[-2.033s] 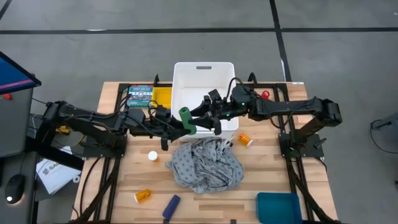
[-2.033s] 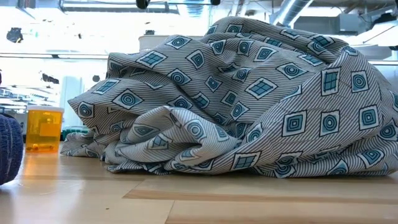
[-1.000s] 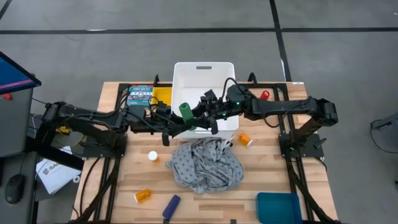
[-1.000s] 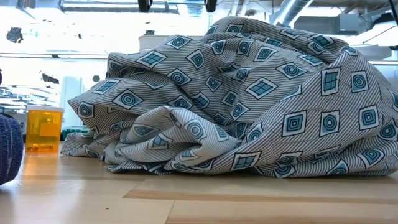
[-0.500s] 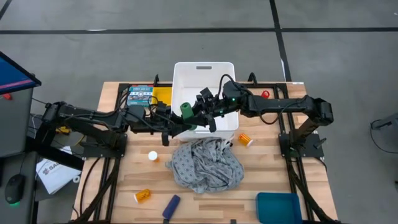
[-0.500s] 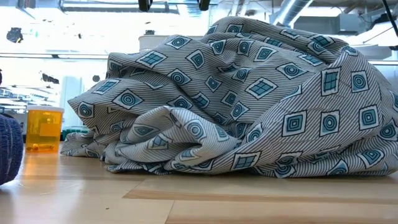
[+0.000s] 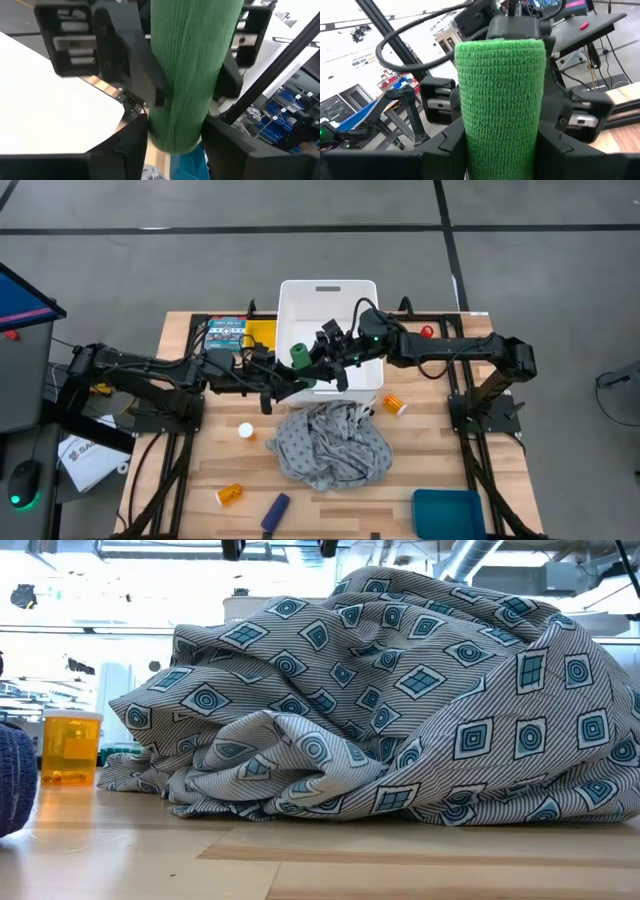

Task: Pick & place medical supplies in basket/bin
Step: Put the green bandage into the blue bin

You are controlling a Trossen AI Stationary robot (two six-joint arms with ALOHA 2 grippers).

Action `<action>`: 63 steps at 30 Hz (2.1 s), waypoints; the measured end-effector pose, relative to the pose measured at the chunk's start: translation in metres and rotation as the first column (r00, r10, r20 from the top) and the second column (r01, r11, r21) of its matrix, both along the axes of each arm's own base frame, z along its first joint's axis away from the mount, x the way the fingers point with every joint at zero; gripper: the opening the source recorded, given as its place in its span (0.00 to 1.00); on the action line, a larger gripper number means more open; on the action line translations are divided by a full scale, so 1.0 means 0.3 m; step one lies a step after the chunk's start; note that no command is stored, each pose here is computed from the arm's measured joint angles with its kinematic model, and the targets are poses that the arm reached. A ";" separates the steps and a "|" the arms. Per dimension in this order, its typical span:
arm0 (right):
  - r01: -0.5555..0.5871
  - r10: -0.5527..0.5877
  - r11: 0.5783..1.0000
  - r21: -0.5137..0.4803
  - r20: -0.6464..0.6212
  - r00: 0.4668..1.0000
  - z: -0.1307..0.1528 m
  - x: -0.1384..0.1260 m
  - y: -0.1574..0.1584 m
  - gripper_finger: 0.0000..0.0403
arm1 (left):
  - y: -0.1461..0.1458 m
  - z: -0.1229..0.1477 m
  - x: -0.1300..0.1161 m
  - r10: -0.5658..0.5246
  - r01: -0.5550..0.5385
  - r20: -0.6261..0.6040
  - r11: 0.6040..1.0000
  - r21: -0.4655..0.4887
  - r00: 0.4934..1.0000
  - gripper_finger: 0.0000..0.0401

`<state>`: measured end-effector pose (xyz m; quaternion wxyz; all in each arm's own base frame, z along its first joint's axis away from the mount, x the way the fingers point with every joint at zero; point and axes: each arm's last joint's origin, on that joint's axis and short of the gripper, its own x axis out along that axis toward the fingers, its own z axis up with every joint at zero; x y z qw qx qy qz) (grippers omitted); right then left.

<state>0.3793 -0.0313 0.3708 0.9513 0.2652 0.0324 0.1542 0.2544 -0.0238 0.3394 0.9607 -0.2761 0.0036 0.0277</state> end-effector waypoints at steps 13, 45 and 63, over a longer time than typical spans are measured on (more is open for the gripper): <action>-0.038 0.039 0.999 0.030 -0.025 0.999 0.001 -0.006 -0.004 0.38 | -0.009 -0.009 -0.049 -0.018 0.019 -0.101 1.000 0.012 0.995 0.47; -0.257 0.516 0.853 0.455 -0.811 0.275 -0.171 -0.307 0.526 0.38 | 0.015 0.075 -0.273 -0.063 0.079 -0.101 0.984 0.158 0.993 0.49; 0.164 0.180 0.965 0.203 -0.973 0.144 -0.294 -0.637 0.770 0.38 | 0.021 0.084 -0.270 0.007 0.005 -0.070 0.985 0.172 0.998 0.49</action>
